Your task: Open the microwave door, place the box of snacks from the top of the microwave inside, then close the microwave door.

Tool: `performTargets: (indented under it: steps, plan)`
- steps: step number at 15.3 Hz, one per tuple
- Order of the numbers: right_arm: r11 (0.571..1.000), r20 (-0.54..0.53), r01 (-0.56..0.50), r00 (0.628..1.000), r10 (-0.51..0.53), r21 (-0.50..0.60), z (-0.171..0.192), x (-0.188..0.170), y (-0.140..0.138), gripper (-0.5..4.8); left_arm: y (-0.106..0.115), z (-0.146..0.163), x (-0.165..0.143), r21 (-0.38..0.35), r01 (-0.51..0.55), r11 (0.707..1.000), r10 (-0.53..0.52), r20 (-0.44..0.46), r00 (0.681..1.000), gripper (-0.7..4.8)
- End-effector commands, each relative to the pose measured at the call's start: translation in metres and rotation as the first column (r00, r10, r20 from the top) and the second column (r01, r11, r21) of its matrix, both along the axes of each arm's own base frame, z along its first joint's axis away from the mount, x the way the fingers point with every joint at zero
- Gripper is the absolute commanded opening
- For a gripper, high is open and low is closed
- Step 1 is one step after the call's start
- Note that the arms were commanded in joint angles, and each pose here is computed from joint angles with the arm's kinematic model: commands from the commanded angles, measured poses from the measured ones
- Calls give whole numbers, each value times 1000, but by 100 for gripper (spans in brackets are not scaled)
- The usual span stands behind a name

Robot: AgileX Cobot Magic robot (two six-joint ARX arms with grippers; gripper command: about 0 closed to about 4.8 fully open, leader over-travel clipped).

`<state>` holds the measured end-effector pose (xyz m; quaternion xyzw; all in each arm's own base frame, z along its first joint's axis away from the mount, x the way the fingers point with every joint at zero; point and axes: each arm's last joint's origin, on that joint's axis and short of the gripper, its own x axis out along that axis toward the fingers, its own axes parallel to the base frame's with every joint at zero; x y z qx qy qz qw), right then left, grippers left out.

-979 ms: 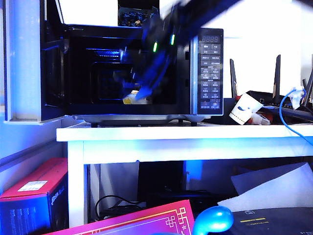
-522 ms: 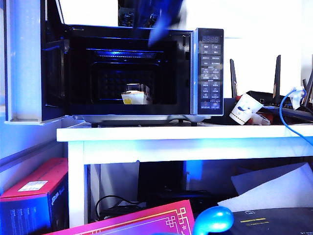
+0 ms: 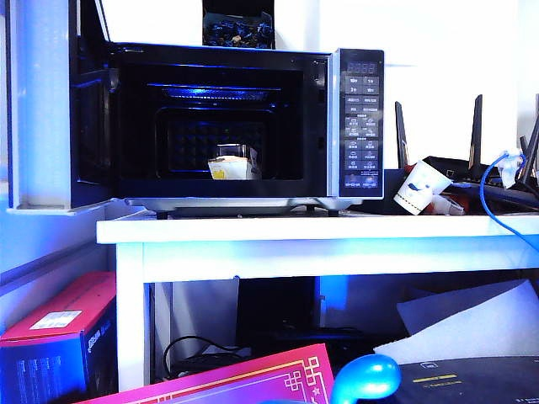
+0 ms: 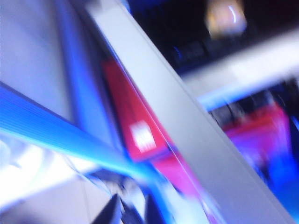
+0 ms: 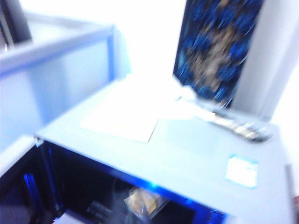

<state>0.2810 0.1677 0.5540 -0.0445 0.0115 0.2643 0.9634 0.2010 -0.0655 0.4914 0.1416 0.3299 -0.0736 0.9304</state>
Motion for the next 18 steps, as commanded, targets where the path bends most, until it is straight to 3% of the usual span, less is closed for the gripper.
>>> performTargets:
  steps: [1,5,8,11,16,17,18]
  plan:
    - [999,61,2,998,-4,38,18,-21,-13,-2,-5,-10,5,-32,70,997,-73,-107,992,50]
    - [997,130,-9,992,-1,78,34,-41,-24,-2,-21,-32,40,-83,140,987,-155,-213,965,49]
    - [995,168,-13,986,-4,101,41,-49,-29,-2,-30,-39,57,-141,207,968,-234,-213,949,50]
    - [993,194,-16,981,-6,116,45,-52,-31,-2,-41,-40,73,-254,343,904,-384,-133,914,50]
    - [988,206,-25,978,-7,153,48,-52,-31,-2,-57,-52,106,-318,428,846,-468,-57,882,52]
    - [988,205,-25,979,-7,152,47,-52,-31,-2,-68,-57,113,-338,472,814,-511,-32,859,52]
    - [988,206,-25,978,-7,152,47,-52,-31,-2,-74,-59,118,-332,488,807,-521,-10,854,52]
